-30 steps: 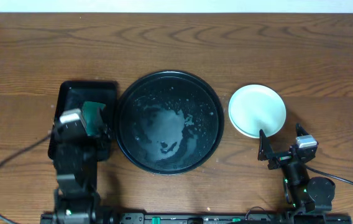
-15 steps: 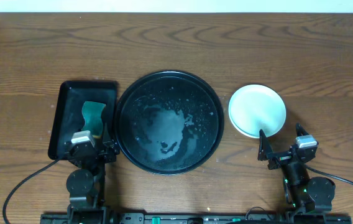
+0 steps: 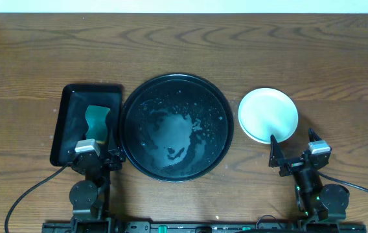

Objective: Clean dirty plates on tray and stack at the side

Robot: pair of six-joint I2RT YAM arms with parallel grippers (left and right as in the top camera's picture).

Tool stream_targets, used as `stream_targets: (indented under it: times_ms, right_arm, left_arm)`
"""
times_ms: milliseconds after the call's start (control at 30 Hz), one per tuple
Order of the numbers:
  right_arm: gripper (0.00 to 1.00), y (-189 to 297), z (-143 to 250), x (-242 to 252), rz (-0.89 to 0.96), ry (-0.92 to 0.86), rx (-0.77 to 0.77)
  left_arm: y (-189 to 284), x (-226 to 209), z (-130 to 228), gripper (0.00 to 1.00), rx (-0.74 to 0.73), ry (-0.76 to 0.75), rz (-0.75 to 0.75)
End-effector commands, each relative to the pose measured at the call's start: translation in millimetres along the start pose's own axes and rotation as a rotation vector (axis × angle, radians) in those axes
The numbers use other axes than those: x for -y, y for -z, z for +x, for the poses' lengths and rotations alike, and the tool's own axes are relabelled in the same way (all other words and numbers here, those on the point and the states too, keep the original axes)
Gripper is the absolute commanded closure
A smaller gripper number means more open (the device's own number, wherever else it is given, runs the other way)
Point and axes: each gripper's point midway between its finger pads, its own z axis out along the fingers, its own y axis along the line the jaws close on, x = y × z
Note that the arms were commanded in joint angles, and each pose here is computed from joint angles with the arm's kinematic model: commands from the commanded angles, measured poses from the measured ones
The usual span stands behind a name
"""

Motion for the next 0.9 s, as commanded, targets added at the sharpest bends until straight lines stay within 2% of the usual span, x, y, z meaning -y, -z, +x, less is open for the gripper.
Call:
stream_targets:
  times_ms: [0, 867]
  right_arm:
    - [0.01, 0.1, 0.5, -2.9, -0.012, 0.009, 0.000]
    - [0.01, 0.1, 0.5, -2.9, -0.013, 0.009, 0.000]
  left_arm:
    - [-1.0, -3.2, 19.9, 0.22, -0.067, -0.024, -0.014]
    - [-1.6, -3.6, 23.0, 0.22, -0.081, -0.026, -0.015]
